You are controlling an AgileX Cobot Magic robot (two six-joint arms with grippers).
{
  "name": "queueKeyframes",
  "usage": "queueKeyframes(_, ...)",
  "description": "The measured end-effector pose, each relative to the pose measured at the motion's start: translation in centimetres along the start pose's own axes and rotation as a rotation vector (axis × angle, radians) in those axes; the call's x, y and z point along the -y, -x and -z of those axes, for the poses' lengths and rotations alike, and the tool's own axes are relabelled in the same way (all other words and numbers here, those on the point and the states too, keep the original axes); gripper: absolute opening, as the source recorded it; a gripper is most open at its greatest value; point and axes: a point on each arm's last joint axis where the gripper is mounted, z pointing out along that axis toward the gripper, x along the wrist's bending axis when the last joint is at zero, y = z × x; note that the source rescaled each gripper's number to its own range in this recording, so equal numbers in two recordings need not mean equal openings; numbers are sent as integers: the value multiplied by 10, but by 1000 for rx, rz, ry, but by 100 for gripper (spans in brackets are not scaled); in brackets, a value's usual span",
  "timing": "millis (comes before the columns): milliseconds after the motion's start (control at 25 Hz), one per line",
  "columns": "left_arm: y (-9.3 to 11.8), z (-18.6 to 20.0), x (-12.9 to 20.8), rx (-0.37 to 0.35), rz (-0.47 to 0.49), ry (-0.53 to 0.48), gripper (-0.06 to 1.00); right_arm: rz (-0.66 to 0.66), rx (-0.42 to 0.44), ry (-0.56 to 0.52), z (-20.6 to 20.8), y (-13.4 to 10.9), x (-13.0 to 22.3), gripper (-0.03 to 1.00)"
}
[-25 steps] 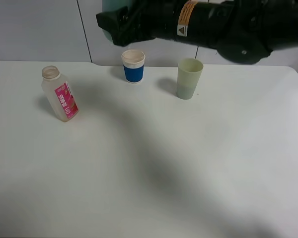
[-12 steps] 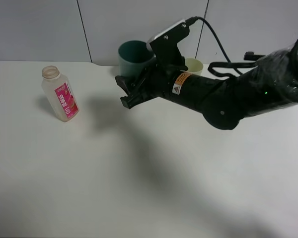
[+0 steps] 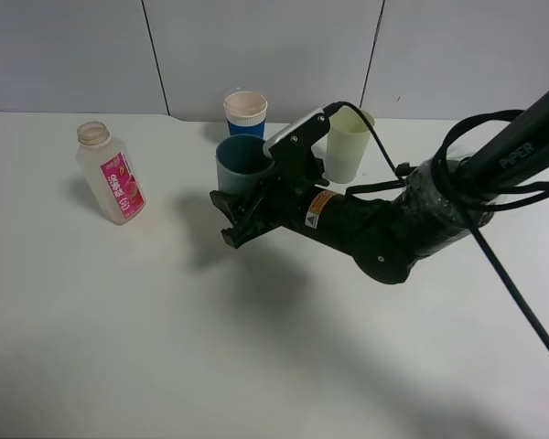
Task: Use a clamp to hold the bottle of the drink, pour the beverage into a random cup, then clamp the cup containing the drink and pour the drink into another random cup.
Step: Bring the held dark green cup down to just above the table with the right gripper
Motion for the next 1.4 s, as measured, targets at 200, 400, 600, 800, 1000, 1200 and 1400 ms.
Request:
queueKeyframes(200,0,0,0,0,0,0,100,-4,-8,-29,-4,-3,22,0)
queueKeyframes(400,0,0,0,0,-6,0,100,-8,-10,-34,-6,-4,36,0)
queueKeyframes(600,0,0,0,0,-6,0,100,-13,-10,-24,-8,-5,51,0)
queueKeyframes(800,0,0,0,0,0,0,100,-12,-9,6,-8,-6,56,0)
queueKeyframes(1000,0,0,0,0,0,0,100,-9,-13,12,-8,-6,57,0)
queueKeyframes(1200,0,0,0,0,-6,0,100,-9,-13,12,-8,-6,57,0)
queueKeyframes(1400,0,0,0,0,-6,0,100,-3,-24,-5,-8,-7,59,38)
